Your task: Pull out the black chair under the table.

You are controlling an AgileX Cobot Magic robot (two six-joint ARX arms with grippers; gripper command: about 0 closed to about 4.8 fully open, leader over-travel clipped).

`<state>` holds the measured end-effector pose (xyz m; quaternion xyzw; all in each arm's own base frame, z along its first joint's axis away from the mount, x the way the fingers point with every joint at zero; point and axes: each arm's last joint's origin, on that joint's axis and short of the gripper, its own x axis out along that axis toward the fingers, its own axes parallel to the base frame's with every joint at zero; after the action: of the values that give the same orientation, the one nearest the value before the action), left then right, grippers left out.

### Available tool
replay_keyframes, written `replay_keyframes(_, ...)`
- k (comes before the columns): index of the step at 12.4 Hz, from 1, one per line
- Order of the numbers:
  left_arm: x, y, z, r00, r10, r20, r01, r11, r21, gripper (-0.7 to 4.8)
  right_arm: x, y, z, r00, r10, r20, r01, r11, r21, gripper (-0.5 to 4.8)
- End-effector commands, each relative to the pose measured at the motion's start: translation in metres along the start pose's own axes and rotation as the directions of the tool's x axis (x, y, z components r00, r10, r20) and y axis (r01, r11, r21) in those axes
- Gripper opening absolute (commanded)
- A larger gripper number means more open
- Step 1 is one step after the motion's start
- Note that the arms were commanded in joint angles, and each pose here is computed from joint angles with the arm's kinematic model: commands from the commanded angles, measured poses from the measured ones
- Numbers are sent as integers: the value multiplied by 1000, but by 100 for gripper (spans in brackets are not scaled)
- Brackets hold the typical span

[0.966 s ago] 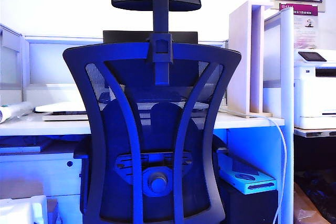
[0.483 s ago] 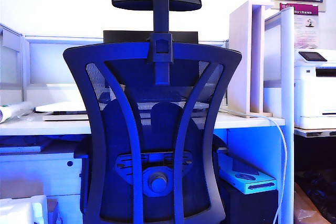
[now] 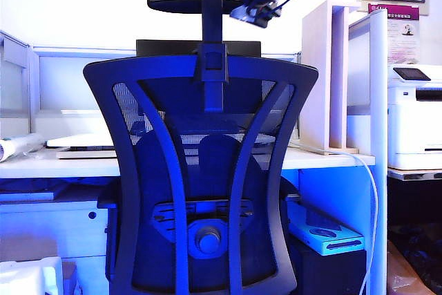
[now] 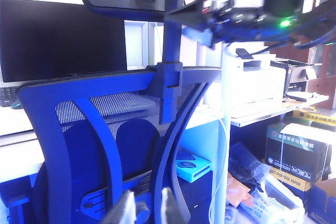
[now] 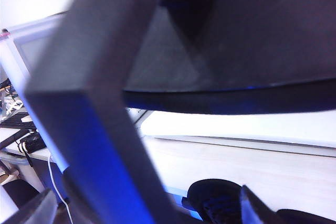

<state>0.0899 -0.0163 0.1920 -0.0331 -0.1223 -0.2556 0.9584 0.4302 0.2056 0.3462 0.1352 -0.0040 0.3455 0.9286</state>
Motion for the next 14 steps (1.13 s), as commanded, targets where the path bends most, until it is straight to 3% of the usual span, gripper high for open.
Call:
replay_keyframes(1,0,0,0,1000,1,3,-1,1000,-4,84,16,2,-8,999,-34,23,33,999,11,399)
replay_keyframes(5,0,0,0,1000,5,0,-5,1000,-6,84,16,4,-2,997,-17,81,18,1000,-4,-7)
replay_keyframes(10,0,0,-1,1000,6,-8,-7,1000,-10,84,5,14,12,999,-32,12,32,999,-1,-9)
replay_keyframes(14,0,1,-1,1000,20,-7,-20,1000,-10,84,-12,28,43,998,-19,52,21,999,-29,-9)
